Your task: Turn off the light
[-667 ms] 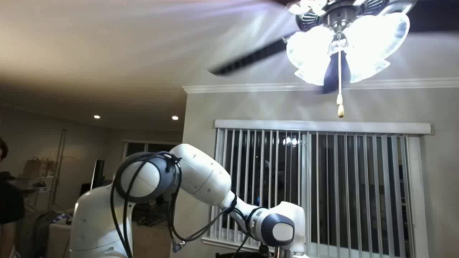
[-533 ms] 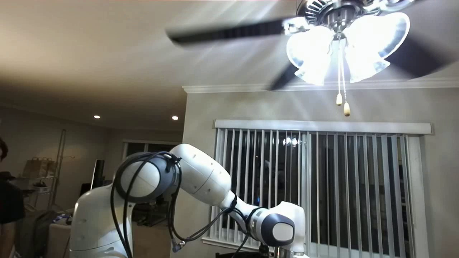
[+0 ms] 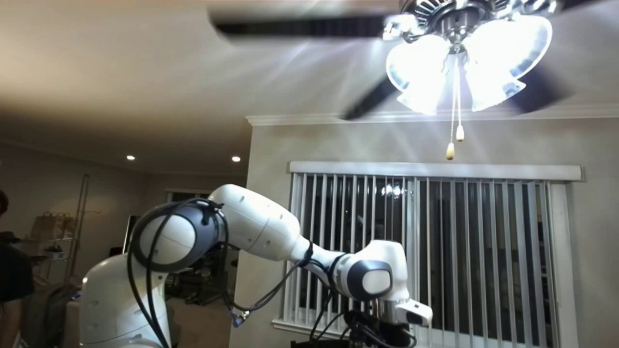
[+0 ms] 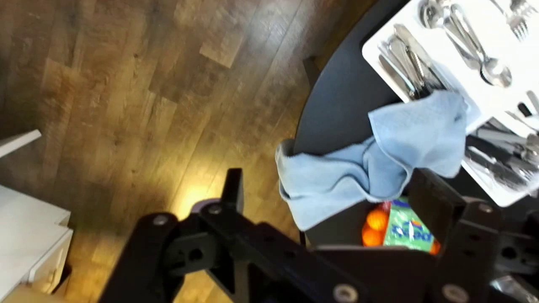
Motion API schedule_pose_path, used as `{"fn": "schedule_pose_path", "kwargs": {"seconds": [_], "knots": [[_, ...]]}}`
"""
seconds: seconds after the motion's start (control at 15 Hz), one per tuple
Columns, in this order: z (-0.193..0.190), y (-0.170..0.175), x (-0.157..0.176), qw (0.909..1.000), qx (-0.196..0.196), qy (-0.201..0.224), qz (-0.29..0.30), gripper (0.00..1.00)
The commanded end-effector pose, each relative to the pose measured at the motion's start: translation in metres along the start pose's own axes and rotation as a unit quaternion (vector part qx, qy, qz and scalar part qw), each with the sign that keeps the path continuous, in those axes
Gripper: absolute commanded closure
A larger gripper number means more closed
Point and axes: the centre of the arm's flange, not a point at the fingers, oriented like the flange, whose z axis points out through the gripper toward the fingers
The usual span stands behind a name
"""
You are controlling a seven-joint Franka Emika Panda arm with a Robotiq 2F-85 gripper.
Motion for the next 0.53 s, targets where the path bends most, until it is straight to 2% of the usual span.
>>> {"fn": "schedule_pose_path", "kwargs": {"seconds": [0.0, 0.27, 0.47], "knots": [[-0.102, 0.004, -0.017, 0.9946, -0.001, 0.103, -0.014, 0.0], [-0.222, -0.005, -0.047, 0.9759, -0.044, 0.201, -0.071, 0.0], [-0.299, -0.021, -0.06, 0.9502, -0.066, 0.289, -0.096, 0.0]]}}
